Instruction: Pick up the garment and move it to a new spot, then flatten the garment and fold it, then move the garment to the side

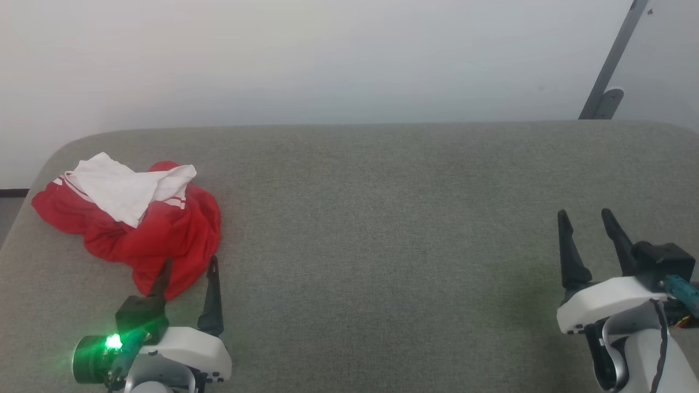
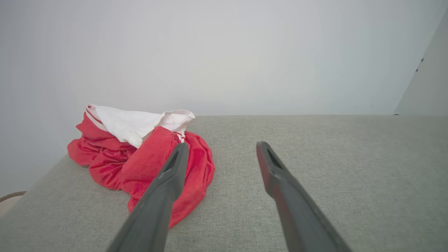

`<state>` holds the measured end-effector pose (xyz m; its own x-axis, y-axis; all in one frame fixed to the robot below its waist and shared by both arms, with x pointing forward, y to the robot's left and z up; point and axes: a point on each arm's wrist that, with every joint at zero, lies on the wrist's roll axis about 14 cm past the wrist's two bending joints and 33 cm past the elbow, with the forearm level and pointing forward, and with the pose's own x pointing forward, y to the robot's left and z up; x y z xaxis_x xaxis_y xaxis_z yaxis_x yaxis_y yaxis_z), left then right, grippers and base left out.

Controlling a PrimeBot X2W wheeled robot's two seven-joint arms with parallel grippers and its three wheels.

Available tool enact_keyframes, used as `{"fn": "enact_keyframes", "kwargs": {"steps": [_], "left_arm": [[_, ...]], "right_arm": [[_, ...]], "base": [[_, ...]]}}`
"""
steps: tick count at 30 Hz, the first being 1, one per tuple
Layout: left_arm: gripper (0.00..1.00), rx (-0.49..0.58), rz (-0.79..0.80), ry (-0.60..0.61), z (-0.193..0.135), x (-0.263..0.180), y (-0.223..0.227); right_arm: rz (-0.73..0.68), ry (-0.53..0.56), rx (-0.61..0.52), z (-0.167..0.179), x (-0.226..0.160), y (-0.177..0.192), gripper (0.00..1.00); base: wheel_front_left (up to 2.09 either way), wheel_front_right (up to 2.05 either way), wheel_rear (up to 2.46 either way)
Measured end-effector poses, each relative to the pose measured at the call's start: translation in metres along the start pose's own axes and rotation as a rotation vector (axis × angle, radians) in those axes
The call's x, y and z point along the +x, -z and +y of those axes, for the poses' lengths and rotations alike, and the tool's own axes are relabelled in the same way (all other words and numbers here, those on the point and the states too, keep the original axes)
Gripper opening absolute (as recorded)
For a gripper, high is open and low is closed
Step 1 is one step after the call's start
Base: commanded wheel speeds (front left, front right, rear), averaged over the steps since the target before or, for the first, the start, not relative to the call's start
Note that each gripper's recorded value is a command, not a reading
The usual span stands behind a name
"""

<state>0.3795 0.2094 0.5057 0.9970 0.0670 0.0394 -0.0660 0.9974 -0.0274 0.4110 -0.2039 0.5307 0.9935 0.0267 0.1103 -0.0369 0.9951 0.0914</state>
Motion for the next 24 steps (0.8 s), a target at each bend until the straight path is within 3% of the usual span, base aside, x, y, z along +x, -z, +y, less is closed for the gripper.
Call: {"fn": "enact_keyframes", "kwargs": {"steps": [11,17,24], "left_arm": [[1.0,0.044,-0.036,-0.037,0.014,-0.004,-0.007],[1.0,0.097,-0.046,-0.133,0.043,-0.022,-0.01],[1.0,0.112,-0.031,-0.322,0.096,-0.064,-0.008]], "right_arm": [[-0.021,-0.041,-0.029,0.015,0.011,-0.001,1.0],[-0.019,-0.169,-0.042,0.06,0.026,0.004,1.0],[-0.006,-0.371,-0.026,0.138,0.043,0.015,1.0]], "base": [[0.0,0.0,0.0],[0.0,0.0,0.0],[0.0,0.0,0.0]]}}
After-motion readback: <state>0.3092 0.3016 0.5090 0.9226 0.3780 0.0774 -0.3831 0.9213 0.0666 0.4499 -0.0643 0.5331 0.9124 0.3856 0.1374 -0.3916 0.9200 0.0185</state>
